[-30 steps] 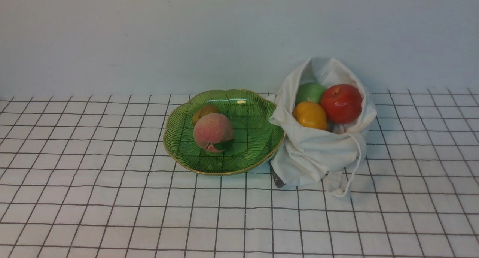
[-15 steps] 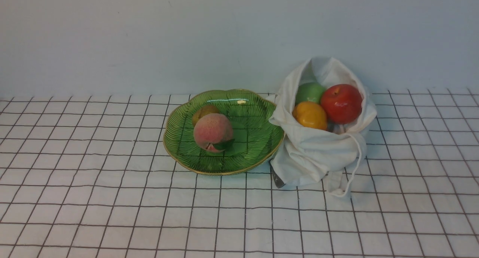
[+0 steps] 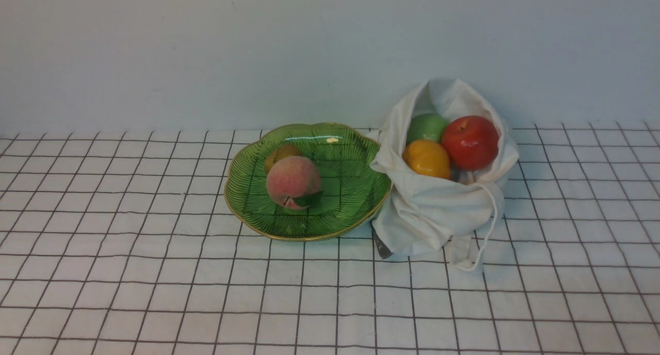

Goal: Take the fruit out of the bag on the white checkered tablecloth and place them on the plate.

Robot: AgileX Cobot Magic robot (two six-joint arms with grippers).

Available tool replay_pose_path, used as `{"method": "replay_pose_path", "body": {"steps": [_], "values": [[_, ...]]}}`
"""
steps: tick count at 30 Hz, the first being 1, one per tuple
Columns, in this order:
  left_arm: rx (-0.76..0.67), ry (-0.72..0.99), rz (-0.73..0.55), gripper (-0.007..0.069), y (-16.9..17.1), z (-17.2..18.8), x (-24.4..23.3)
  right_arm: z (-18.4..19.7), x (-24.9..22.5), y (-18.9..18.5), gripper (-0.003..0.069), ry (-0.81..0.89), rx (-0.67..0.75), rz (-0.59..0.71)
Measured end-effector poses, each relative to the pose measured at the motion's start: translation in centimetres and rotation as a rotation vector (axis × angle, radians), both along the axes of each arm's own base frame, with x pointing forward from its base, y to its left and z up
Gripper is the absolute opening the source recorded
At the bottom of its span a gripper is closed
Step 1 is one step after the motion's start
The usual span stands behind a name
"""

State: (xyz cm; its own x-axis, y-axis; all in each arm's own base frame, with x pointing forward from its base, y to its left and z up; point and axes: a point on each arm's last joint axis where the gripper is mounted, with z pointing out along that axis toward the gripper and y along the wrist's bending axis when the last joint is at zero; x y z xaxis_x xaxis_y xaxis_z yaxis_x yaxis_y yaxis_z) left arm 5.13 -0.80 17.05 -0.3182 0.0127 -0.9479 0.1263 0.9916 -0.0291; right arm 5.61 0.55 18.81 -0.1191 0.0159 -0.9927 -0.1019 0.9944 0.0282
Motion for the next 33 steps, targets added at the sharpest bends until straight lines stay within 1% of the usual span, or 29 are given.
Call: {"method": "replay_pose_path", "body": {"steps": [10, 13, 20, 33], "values": [[0.000, 0.000, 0.000, -0.0008, 0.00, 0.00, 0.00, -0.71, -0.09, -0.06, -0.0014, 0.072, -0.014, -0.005], [0.000, 0.000, 0.000, -0.0008, 0.00, 0.00, 0.00, -0.71, -0.09, -0.12, -0.0014, 0.072, -0.026, -0.013], [0.000, 0.000, 0.000, -0.0008, 0.00, 0.00, 0.00, -0.69, -0.07, -0.50, -0.0014, 0.072, -0.026, -0.082], [0.000, 0.000, 0.000, -0.0008, 0.00, 0.00, 0.00, -0.69, -0.07, -0.55, -0.0014, 0.072, -0.026, -0.091]]}}
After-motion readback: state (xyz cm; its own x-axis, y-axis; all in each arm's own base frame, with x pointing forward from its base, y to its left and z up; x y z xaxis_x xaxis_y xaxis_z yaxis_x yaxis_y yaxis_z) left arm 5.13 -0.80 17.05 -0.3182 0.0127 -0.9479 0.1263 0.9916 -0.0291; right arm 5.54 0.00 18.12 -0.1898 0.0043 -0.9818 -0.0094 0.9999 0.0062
